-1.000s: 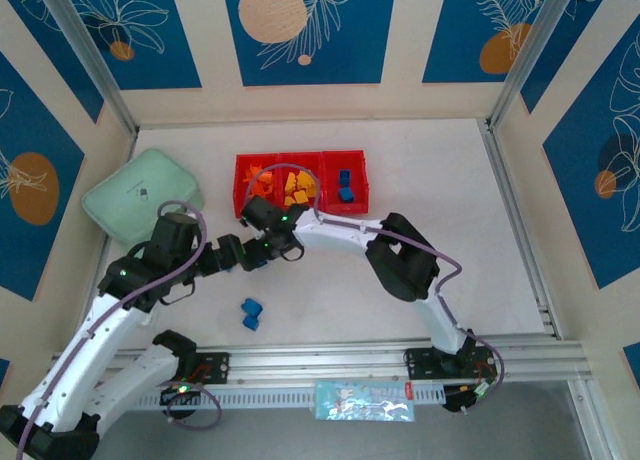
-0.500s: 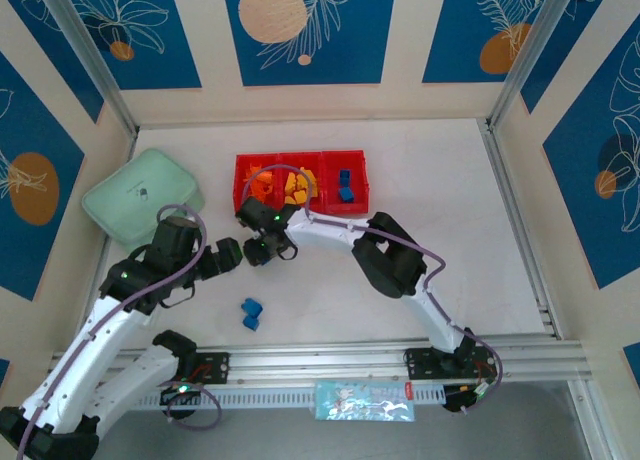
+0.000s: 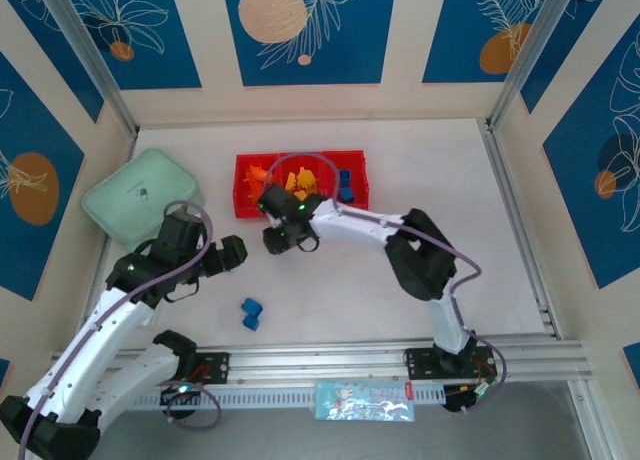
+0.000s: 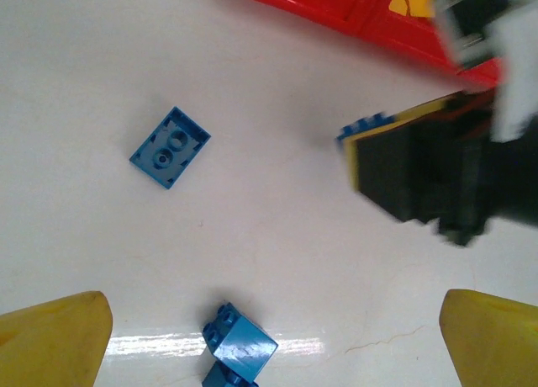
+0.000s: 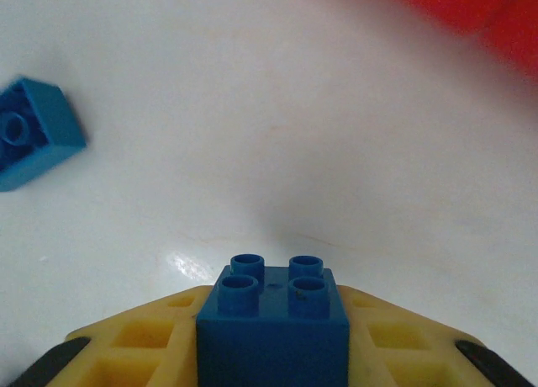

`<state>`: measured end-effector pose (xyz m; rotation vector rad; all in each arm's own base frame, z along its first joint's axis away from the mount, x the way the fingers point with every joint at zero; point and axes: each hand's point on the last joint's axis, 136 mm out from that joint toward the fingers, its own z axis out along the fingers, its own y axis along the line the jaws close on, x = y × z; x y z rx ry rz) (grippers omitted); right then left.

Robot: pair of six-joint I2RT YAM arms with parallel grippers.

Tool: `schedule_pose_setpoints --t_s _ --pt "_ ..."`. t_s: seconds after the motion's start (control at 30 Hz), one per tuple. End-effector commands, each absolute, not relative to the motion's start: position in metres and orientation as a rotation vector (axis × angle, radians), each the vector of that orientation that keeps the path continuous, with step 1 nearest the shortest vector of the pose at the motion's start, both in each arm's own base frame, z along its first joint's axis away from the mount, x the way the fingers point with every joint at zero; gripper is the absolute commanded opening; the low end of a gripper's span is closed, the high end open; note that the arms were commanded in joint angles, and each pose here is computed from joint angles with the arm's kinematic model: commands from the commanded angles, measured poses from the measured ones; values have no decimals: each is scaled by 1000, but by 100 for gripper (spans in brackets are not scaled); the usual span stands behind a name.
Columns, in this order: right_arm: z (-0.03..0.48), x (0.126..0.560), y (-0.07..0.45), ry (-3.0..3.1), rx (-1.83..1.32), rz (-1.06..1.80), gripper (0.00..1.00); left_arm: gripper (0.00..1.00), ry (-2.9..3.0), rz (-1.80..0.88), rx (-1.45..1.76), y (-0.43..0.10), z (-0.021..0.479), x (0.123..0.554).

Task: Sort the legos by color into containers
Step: Pick up the lego from the center of the table, then place the lego in the container, then pick up the lego from the bottom-center of the table.

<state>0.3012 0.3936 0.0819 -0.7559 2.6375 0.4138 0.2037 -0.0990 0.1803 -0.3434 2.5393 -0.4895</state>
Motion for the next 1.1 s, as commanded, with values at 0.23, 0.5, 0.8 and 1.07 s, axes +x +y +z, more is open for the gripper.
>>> schedule_pose_setpoints --t_s 0.23,0.5,0.8,1.07 --pt "147 391 278 2565 -311 375 36 99 2446 -623 -239 -130 210 245" --pt "127 463 233 2593 -148 320 37 99 2434 -666 -206 -151 213 278" --pt "117 500 239 2598 -141 328 52 99 2441 -640 -193 -153 212 289" --pt "140 473 243 2560 -171 371 58 99 2438 -633 -195 -147 215 282"
